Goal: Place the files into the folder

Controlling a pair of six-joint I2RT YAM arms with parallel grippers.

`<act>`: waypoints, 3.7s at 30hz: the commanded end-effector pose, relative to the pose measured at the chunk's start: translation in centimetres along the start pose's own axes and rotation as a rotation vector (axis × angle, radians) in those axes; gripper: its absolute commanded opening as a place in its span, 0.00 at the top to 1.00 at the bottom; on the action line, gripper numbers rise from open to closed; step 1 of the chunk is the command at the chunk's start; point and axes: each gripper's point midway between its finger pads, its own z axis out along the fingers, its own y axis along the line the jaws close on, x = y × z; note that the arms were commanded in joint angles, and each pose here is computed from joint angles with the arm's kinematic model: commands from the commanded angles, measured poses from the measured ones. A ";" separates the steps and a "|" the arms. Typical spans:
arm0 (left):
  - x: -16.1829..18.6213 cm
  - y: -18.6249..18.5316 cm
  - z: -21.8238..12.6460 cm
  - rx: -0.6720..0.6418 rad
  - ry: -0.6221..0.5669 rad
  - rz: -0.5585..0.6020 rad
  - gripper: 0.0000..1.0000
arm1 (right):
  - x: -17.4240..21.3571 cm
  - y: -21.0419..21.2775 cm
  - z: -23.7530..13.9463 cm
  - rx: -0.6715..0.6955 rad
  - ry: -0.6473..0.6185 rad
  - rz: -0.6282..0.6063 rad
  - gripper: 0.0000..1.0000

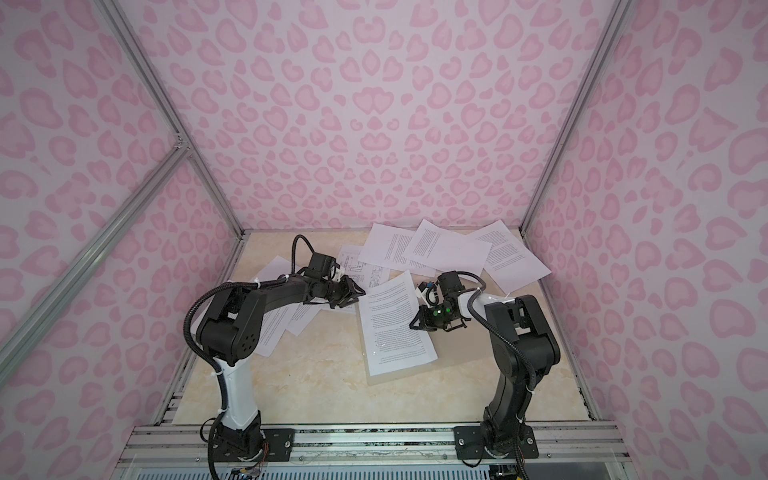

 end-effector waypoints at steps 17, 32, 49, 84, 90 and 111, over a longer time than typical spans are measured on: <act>-0.3 2.7 0.0 -0.080 -0.038 -0.045 0.86 | 0.0 0.1 0.0 -0.018 -0.005 0.011 1.00; 0.4 6.2 1.0 -0.191 -0.002 -0.081 0.96 | 0.0 0.7 -0.6 -0.007 -0.006 0.001 1.00; 0.4 7.7 1.7 -0.230 0.039 -0.100 0.96 | 1.5 1.6 -0.4 0.036 0.050 -0.113 1.00; 0.1 6.6 1.4 -0.194 0.030 -0.098 0.96 | 1.2 -1.3 1.3 0.122 0.125 -0.098 1.00; 0.0 6.7 1.3 -0.197 0.025 -0.101 0.96 | 2.2 -1.6 1.0 0.152 0.151 -0.091 1.00; -0.6 5.7 1.6 -0.158 0.030 -0.097 0.96 | 3.6 -1.7 -0.3 0.230 0.201 -0.128 1.00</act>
